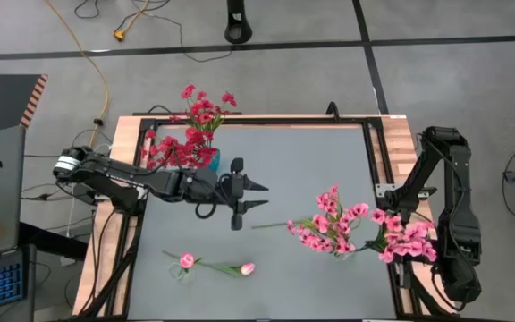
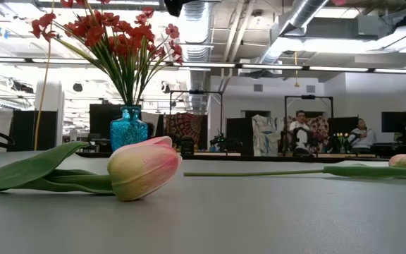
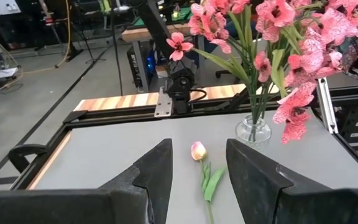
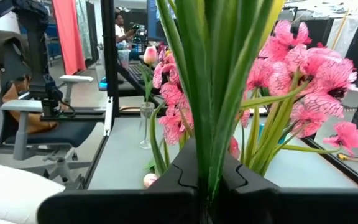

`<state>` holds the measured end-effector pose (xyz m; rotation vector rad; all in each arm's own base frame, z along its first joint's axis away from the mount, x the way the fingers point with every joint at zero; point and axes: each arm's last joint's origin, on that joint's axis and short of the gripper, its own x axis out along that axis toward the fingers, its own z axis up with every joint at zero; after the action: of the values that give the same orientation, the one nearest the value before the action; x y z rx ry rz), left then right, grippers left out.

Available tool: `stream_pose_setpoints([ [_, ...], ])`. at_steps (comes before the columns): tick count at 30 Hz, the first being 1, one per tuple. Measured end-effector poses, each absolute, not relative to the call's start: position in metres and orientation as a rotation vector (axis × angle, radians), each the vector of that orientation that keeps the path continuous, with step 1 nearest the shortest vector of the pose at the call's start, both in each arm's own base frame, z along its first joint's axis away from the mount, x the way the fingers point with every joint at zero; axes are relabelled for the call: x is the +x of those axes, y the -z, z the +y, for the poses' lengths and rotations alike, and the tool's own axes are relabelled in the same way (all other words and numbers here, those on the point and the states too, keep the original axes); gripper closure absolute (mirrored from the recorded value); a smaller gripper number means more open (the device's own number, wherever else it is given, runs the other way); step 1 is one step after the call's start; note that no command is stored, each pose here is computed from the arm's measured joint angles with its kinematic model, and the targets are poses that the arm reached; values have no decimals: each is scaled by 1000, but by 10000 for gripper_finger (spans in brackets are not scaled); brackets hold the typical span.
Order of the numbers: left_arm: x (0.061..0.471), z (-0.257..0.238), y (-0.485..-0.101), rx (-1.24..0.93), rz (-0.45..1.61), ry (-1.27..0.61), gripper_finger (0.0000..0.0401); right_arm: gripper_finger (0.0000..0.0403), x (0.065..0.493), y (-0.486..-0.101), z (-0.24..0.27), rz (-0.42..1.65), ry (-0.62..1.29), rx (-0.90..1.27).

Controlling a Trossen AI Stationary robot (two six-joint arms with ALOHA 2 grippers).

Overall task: Sort flowers into vase by color
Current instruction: Put the pink flowers into the transparent vase

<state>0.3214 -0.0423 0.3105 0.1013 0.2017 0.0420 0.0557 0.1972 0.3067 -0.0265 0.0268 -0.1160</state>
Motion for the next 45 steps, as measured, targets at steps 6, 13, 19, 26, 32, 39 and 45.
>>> stream_pose_setpoints([
  [6,321,-43,-311,101,202,-41,262,371,56,-306,197,40,107,-28],
  [13,321,-43,-311,102,202,-41,262,371,65,-300,200,66,135,-98],
  [19,321,-43,-311,102,202,-41,262,371,70,-290,208,87,145,-103],
  [26,321,-43,-310,102,202,-41,262,371,72,-275,220,108,141,-169],
  [32,321,-43,-310,102,202,-41,262,367,74,-262,229,118,142,-230],
  [39,321,-42,-311,101,202,-42,262,357,76,-257,233,121,149,-246],
  [45,321,-42,-311,100,202,-42,262,356,77,-257,233,145,136,-273],
])
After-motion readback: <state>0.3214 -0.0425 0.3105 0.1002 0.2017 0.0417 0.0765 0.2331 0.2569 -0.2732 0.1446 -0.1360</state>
